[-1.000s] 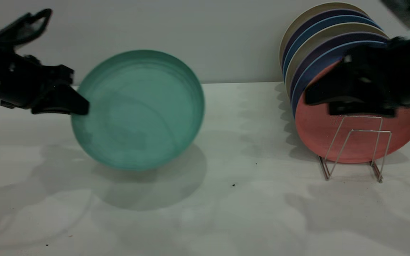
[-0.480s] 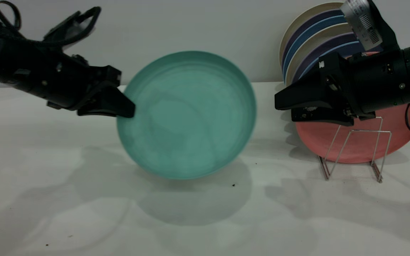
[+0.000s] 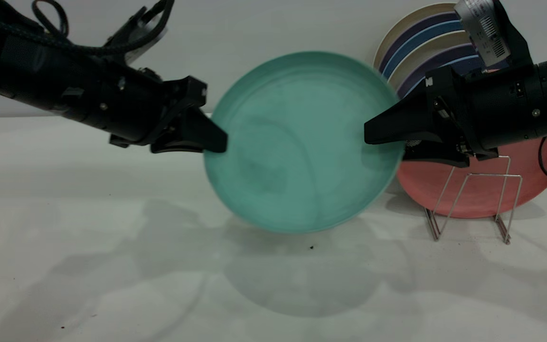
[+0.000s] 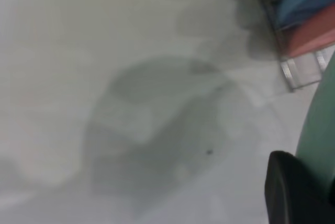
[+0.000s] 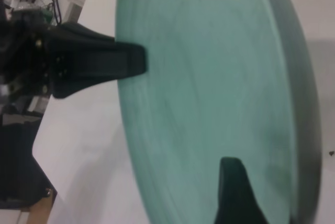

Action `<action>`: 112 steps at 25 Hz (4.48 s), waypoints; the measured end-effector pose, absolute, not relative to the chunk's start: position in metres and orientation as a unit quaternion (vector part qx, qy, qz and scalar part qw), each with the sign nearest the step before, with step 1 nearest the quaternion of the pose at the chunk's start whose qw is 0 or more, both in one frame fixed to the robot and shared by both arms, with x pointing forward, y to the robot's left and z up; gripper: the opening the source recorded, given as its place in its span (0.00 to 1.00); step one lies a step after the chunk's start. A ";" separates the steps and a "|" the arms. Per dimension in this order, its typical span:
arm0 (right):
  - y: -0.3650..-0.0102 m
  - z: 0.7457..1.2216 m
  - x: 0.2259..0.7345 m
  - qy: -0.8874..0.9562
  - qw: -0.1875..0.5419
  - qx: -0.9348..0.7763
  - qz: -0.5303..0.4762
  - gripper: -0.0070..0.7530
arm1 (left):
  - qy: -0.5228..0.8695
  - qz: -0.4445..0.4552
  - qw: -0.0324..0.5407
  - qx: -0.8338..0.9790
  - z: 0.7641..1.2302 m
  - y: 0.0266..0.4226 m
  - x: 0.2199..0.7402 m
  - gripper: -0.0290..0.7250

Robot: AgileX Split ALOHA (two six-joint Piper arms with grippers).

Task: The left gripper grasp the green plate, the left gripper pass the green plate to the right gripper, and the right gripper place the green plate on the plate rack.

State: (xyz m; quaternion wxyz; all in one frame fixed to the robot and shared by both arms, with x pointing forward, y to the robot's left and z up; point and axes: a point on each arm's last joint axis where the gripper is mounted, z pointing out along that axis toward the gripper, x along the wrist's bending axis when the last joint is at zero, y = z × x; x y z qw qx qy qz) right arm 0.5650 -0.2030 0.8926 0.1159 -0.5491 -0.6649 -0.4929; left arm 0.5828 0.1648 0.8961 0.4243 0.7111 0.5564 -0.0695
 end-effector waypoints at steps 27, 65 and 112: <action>-0.225 0.922 0.563 -0.803 -0.035 -0.405 -0.436 0.13 | 0.589 -0.179 0.317 0.721 0.910 0.267 0.562 0.93; -0.268 1.000 0.606 -0.946 -0.276 -0.117 -0.120 0.12 | 0.700 -0.086 0.119 0.699 0.915 0.328 0.562 0.76; -0.291 1.057 0.437 -0.740 -0.036 -0.667 -0.075 0.63 | 0.709 0.071 0.097 0.695 1.068 0.326 0.426 0.76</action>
